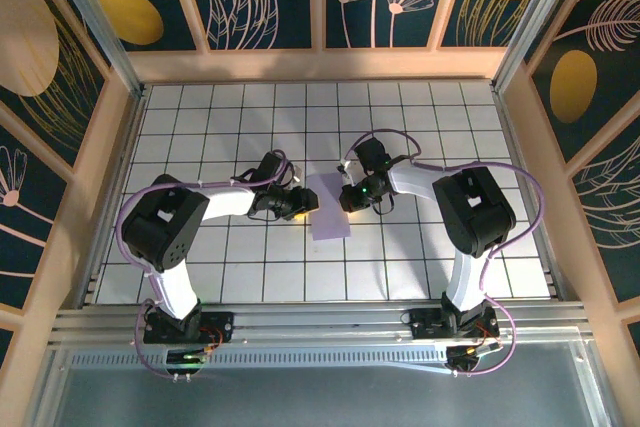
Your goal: Fold a paper plane with a square sheet of paper (fold left side to right side)
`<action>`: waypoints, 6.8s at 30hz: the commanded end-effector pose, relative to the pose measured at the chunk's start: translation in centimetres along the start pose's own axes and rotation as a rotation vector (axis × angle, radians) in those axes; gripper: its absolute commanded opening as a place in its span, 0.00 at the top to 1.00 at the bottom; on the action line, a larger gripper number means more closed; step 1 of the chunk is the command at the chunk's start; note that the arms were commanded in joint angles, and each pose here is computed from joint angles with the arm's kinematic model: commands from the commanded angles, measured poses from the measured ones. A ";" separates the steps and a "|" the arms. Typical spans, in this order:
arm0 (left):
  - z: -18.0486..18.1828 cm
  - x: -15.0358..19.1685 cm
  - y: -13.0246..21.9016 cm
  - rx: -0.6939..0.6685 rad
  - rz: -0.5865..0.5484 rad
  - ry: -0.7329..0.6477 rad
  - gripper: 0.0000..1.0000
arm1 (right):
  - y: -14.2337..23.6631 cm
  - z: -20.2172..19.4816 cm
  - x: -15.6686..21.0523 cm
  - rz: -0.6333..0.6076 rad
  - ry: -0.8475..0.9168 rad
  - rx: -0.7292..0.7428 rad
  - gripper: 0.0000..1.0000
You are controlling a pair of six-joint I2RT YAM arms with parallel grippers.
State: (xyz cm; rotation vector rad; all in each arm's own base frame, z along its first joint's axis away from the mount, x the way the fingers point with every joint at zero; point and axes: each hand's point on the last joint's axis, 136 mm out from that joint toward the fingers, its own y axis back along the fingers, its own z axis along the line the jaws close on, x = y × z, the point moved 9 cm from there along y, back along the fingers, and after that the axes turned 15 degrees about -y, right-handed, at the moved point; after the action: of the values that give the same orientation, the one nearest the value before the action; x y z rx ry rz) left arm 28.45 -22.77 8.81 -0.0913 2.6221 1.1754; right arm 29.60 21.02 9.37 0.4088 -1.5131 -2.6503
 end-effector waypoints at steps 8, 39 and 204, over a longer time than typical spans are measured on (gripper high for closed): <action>0.1 0.8 -1.6 0.055 0.025 0.017 0.60 | -0.6 -0.6 0.9 0.040 -0.016 0.049 1.00; -0.5 0.3 -1.3 0.101 -0.010 0.032 1.00 | 8.3 3.5 2.7 -0.330 0.127 0.047 0.43; 0.4 0.8 -3.1 -0.025 0.105 -0.095 1.00 | 0.1 3.3 5.5 -0.169 0.117 0.024 1.00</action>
State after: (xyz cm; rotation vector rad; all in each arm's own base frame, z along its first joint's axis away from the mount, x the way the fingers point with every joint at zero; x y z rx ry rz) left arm 29.00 -24.89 7.72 0.0442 2.5642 1.1040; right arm 22.60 22.60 9.66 0.7022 -1.5107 -2.6748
